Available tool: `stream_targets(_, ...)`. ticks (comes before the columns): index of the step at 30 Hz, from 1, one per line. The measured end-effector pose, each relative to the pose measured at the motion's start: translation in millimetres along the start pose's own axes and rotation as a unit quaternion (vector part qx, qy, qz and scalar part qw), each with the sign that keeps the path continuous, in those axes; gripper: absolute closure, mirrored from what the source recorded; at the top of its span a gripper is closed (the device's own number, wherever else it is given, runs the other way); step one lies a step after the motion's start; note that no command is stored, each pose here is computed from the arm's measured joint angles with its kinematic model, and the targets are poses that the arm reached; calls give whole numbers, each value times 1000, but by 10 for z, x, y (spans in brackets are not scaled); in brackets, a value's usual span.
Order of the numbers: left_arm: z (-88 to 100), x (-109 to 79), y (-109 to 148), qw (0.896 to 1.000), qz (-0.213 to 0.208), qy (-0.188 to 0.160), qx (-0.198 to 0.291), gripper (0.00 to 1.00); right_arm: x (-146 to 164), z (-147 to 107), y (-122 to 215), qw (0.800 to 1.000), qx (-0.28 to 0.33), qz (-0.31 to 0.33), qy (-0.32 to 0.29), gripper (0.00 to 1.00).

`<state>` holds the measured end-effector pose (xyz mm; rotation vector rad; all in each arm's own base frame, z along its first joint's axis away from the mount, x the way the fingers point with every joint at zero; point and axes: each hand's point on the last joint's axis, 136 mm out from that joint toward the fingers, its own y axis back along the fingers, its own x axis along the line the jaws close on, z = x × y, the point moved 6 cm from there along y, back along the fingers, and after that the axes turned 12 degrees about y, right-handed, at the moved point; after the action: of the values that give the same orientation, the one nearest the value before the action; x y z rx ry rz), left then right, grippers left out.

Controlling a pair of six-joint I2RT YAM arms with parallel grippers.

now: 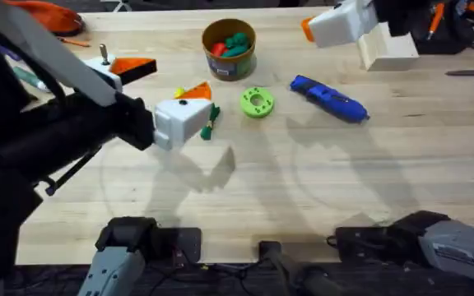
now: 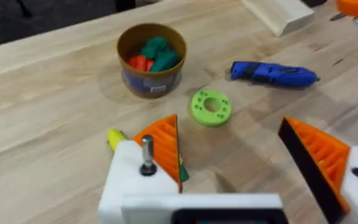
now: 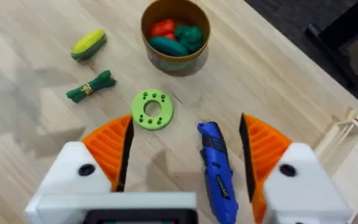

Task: Pick up the gripper from the table and insert it into the empty holder that is missing its gripper. Then pick up a screw, insert it into the mounting hole, and use the screwdriver to tighten it. Finally, clean up the table by picking up the vegetable and placing it into the bucket.

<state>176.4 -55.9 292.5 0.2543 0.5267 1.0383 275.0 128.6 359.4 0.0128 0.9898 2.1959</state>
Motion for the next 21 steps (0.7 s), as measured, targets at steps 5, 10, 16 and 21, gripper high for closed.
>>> stream_targets(5,10,77,-5,999,33,7,-2,15,21,-36,0,1000,10,6,-4,114)
stream_targets(10,-3,208,-22,994,87,40,48,15,28,-46,1,1000,12,7,-5,115)
stream_targets(16,43,321,-79,978,128,87,142,15,28,-45,1,1000,12,7,-5,114)
stream_targets(21,70,425,-239,954,166,132,212,15,28,-46,1,1000,12,7,-7,115)
